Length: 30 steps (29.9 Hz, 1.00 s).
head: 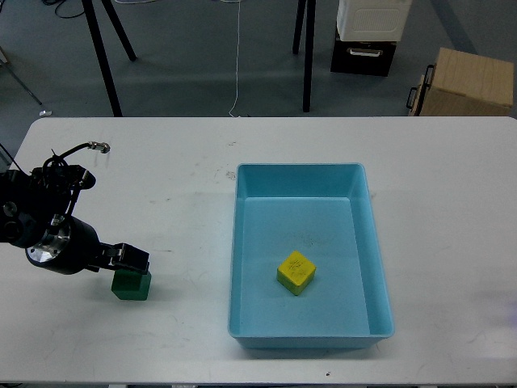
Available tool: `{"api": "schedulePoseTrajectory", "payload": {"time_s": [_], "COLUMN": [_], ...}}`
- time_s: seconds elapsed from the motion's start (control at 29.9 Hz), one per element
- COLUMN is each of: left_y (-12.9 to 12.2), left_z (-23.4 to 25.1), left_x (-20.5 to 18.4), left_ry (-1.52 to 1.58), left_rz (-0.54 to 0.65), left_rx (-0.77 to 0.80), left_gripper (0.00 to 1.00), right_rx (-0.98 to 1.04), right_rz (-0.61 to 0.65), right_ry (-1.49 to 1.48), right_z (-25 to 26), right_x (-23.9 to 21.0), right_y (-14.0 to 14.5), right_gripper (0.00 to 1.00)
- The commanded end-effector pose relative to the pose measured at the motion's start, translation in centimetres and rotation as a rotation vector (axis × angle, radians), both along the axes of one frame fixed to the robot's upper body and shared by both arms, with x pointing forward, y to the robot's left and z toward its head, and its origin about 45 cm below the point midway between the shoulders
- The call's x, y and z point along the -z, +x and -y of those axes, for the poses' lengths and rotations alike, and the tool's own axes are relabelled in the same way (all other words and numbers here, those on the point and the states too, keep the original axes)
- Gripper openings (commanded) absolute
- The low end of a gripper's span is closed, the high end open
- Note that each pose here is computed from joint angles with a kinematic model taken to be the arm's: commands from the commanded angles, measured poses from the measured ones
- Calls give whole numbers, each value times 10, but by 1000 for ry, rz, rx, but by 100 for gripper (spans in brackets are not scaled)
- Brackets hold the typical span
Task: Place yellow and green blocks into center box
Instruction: 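Move the left gripper over the green cube and lower onto it, then close the left gripper on the green cube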
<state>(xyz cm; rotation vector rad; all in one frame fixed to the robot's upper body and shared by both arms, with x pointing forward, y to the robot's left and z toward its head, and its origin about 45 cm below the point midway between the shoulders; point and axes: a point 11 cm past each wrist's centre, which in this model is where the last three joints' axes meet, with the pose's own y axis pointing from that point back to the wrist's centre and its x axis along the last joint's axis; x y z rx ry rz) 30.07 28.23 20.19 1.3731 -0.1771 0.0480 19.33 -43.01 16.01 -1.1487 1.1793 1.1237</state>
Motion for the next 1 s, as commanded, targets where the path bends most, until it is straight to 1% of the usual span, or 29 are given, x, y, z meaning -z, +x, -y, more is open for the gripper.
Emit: {"api": "schedulePoseTrajectory", "payload": {"time_s": [0.0,0.47,0.77,0.87,0.97], "left_y": [3,0,-2,1,1], "left_z": [2,-3,3,5,5], "left_x": [6,22,31,34,37], "left_ry": [-9,-5,-21,-9,-2], "left_rz": [3,-16,-23,-12,-6], "left_rx": [-8,-32,-30,-20,-21], "left_gripper": [100,99,98,93,81], "right_rx": [2,1,2,3,5], "right_rz": [1,-1,0,0,-1], "right_ry": [-1,-1,-1,-3,-3], "right_z": [0,1,1,1,2], "right_x": [0,0,0,0,0], "right_y": [0,0,0,0,-1], "right_gripper": [100,100,100,100,100]}}
